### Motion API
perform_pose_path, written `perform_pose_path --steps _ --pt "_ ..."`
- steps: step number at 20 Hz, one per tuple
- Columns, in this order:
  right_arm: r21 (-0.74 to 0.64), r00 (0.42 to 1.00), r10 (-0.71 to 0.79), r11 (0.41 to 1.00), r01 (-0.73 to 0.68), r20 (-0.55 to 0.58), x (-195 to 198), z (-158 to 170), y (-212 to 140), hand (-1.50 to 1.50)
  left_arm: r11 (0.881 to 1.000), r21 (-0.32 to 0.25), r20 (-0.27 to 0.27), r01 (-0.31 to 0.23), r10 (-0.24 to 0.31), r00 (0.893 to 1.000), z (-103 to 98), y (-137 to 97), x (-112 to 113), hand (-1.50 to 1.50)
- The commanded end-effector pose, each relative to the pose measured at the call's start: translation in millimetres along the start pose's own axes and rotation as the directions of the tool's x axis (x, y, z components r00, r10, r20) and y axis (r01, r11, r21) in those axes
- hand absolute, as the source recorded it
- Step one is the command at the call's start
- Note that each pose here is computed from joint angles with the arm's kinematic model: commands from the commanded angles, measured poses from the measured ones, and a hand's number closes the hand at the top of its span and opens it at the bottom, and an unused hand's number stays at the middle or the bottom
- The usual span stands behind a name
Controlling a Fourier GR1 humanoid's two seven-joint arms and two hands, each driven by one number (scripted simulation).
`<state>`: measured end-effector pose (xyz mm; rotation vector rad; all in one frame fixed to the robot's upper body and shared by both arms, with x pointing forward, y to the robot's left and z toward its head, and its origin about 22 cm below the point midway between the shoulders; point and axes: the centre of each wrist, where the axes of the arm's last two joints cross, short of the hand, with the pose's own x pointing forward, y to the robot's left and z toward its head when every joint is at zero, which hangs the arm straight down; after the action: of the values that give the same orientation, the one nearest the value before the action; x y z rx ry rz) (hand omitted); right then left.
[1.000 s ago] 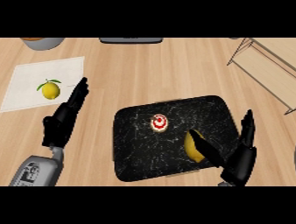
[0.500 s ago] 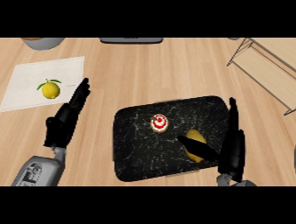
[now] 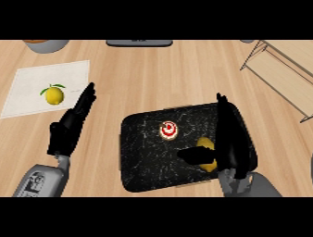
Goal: Pick the cupcake from the tray and place it in the tiered shelf
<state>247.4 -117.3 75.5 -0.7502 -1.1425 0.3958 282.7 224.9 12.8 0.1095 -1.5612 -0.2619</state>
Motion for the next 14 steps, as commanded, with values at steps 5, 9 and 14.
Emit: perform_pose_path --steps 5,9,14 --pt "0.034 0.985 0.120 0.993 -0.116 -0.124 79.4 34.4 -0.9 -1.50 1.000 0.021 0.001 0.001 -0.001 1.000 -1.7 -4.5 -6.0 0.00" --pt "0.024 0.984 0.133 0.991 -0.131 -0.121 80.7 33.6 9.9 -1.50 1.000 0.001 0.019 -0.016 0.016 1.000 -6.0 -8.6 10.0 0.00" --pt "-0.021 0.980 0.152 0.988 -0.156 -0.128 92.8 21.0 7.0 -1.50 1.000 -0.028 0.005 0.000 0.000 1.000 3.2 -9.9 8.9 0.00"
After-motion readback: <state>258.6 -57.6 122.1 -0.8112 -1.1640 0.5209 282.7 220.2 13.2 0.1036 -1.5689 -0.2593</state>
